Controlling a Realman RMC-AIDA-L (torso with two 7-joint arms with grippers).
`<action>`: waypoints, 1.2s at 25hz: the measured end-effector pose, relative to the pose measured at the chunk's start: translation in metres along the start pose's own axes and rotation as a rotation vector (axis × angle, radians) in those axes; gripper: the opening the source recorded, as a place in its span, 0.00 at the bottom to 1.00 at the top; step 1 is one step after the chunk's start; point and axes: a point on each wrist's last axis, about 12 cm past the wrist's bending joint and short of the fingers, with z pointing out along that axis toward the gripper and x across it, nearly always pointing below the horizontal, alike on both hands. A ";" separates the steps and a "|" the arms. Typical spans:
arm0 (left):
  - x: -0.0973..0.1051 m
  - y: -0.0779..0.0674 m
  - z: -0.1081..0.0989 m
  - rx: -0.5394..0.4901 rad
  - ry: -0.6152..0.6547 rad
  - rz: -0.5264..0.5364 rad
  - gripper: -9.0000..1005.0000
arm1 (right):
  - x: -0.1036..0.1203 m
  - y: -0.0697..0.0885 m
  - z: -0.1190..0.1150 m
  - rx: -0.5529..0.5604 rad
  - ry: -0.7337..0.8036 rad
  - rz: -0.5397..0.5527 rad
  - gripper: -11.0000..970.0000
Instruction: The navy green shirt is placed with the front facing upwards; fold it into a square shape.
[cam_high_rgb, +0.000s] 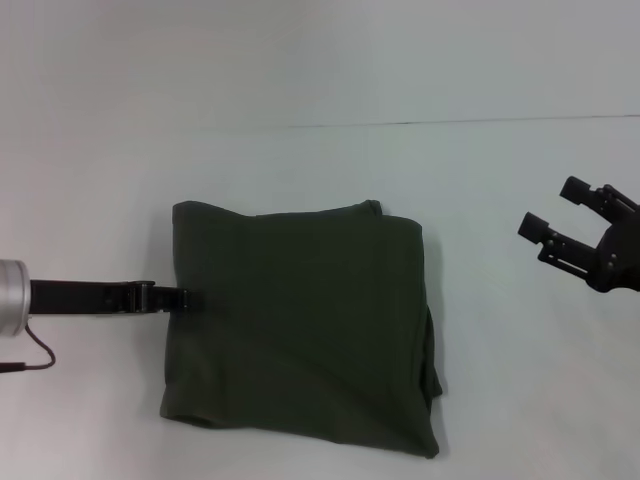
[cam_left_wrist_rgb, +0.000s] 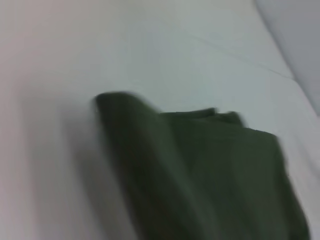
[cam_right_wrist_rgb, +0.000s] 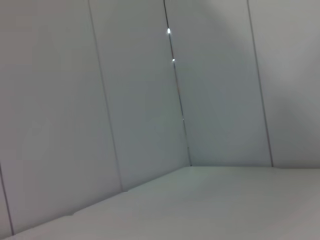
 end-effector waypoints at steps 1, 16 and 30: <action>0.000 -0.003 -0.003 0.017 -0.006 0.051 0.29 | -0.001 0.000 0.001 -0.007 0.005 -0.001 0.93; 0.078 -0.017 -0.058 0.053 -0.318 0.936 0.82 | -0.004 0.025 0.003 -0.333 0.207 -0.098 0.93; 0.132 0.005 -0.065 -0.005 -0.252 0.806 0.93 | 0.037 0.029 -0.030 -0.244 0.373 -0.069 0.93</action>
